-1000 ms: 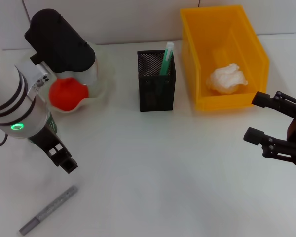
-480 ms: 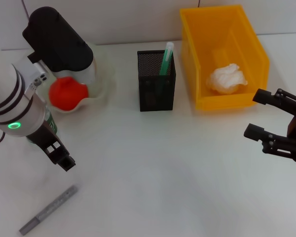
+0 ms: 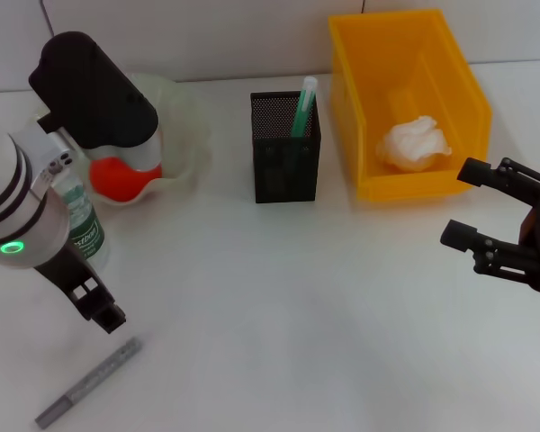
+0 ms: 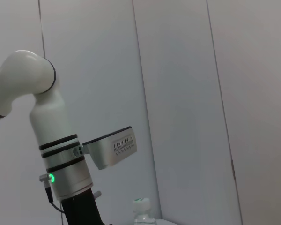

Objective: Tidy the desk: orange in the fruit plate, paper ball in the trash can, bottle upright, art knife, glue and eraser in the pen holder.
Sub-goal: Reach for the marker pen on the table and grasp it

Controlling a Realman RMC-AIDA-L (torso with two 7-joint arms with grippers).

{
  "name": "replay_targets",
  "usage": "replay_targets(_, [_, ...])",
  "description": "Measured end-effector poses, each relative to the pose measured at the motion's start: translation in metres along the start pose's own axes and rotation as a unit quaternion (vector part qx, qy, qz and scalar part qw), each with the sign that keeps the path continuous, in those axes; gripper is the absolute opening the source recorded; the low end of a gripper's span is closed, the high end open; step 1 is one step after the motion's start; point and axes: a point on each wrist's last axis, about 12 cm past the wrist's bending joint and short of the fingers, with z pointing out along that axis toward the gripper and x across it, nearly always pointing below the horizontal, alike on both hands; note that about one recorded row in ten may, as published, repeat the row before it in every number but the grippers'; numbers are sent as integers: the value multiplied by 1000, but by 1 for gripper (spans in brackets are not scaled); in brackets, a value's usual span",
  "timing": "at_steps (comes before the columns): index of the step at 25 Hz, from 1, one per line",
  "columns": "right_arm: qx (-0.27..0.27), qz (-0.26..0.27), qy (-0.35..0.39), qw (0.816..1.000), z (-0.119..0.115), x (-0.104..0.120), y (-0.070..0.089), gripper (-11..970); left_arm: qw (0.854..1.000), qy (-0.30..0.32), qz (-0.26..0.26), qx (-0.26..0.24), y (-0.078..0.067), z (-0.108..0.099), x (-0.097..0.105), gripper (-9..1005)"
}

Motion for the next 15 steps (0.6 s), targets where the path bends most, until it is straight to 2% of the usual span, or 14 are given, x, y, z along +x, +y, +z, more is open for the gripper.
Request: replay_targets(15, [1,2,-2,1000,1,2,-1,832,999,9,-9,39,-12,9,5,812])
